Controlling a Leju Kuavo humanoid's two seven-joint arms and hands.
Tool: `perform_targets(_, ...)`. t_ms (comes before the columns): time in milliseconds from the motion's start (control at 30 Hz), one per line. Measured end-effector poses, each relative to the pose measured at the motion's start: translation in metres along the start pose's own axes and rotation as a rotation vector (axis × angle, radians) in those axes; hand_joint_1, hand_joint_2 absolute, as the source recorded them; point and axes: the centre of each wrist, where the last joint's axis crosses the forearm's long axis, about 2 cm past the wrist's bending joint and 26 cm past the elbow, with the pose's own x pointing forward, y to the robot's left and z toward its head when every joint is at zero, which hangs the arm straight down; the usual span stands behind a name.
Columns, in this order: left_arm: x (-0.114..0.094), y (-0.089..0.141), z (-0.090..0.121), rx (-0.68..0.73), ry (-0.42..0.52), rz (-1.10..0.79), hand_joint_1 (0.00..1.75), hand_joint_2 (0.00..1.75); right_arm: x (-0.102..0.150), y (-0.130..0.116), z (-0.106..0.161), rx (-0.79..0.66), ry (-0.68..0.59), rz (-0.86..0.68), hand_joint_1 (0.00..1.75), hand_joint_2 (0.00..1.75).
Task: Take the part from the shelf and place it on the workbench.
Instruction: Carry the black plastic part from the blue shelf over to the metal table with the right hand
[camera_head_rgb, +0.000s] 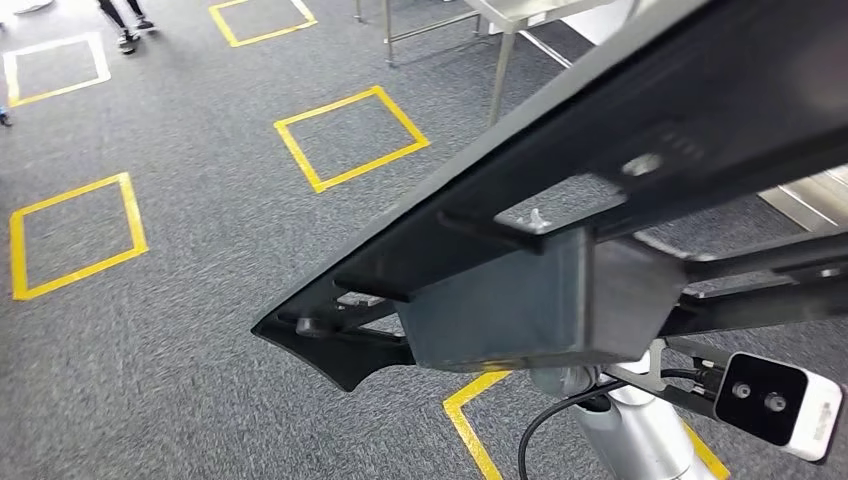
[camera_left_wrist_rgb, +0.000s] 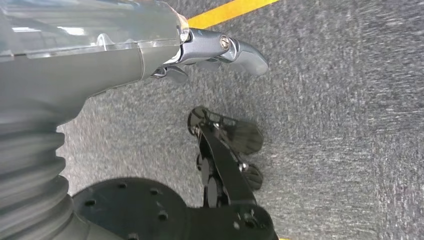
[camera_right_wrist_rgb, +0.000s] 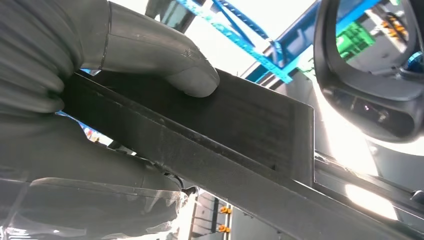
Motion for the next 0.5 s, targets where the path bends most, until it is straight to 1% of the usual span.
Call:
perform_targets(333,0.0038,-0.0030,-0.0007,-0.009,-0.010,0.003,0.00,1.75,-0.0017,-0.0025,-0.0037,0.036,0.027,0.011,1.75,1.75)
perform_targets(500,0.0010,-0.0028,0.0000,-0.004,-0.006,0.010,0.00,1.75,-0.0035,-0.0042,-0.0032,0.027,0.029,0.001,1.75,1.75)
